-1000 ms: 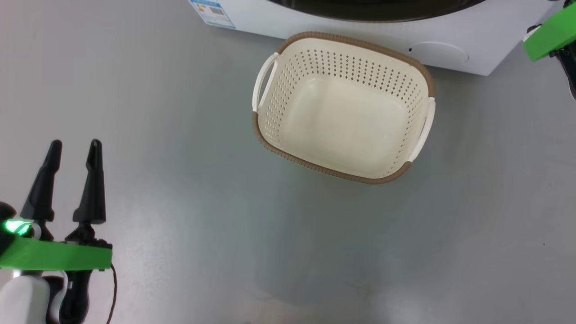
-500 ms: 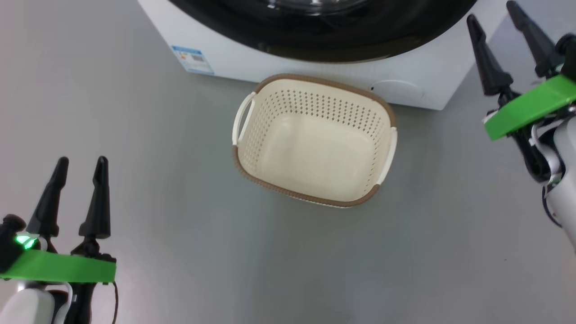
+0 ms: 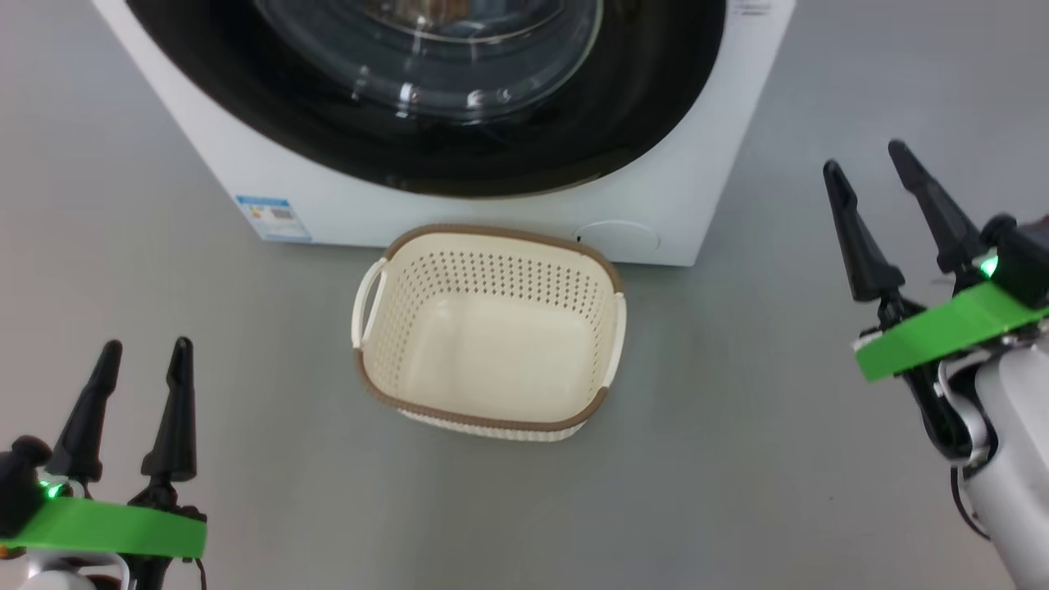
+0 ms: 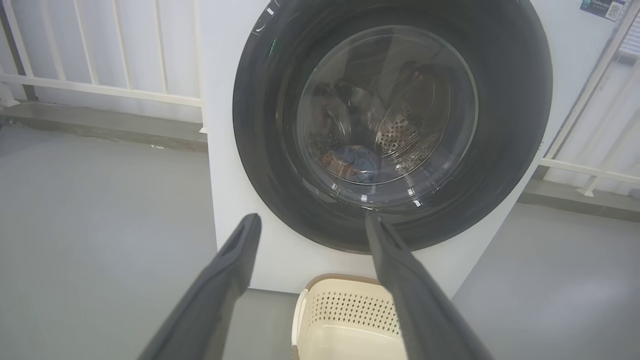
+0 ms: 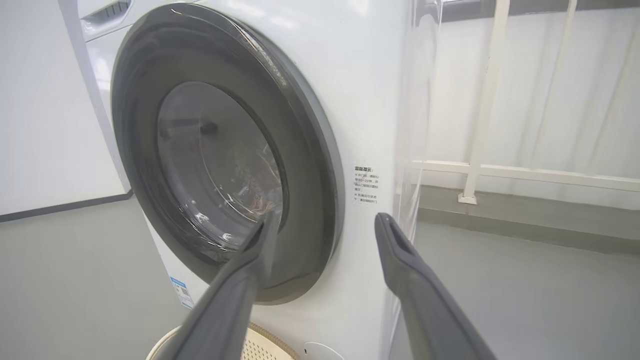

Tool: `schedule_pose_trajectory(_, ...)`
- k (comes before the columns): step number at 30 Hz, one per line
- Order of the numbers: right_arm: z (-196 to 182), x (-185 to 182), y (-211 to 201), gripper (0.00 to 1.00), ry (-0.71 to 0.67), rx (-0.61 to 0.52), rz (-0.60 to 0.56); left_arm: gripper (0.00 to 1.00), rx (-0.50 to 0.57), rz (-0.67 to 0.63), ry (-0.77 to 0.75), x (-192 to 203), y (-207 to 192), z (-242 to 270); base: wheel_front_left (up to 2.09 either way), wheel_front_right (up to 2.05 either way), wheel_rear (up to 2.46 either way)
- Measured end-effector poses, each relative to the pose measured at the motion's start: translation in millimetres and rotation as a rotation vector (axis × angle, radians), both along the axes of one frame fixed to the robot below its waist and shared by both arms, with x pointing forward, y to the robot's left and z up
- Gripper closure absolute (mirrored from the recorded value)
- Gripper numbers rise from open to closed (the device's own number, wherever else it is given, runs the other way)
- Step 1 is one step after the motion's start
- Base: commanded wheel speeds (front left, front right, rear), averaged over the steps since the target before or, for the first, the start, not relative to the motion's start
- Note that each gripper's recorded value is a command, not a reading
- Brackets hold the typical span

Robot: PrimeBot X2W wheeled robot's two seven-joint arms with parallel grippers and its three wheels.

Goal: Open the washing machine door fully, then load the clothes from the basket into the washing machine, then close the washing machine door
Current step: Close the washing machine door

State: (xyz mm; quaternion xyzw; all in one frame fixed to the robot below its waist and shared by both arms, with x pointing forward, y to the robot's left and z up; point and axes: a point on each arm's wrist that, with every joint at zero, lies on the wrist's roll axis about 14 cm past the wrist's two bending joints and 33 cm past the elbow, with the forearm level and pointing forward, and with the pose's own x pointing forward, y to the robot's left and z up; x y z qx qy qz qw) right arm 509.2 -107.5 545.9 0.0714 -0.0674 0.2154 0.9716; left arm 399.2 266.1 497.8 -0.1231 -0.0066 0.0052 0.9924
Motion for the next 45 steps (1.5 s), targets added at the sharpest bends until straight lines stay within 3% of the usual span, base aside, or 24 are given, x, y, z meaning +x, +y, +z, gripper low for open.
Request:
schedule_pose_trajectory(11, 10, -66, -48, 0.0, -0.019, 0.033, -0.126, 0.0, -0.024, -0.06, -0.062, 0, -25, 18, 0.0, 0.0, 0.0)
schedule_pose_trajectory(25, 4, -120, -93, 0.0, -0.003, 0.07, -0.272, 0.0, -0.065, -0.088, -0.061, -11, -47, 15, 0.0, 0.0, 0.0)
schedule_pose_trajectory(45, 0, -126, -97, 0.0, 0.005, 0.076, -0.293, 0.0, -0.065, -0.132, -0.058, -9, -58, 15, 0.0, 0.0, 0.0)
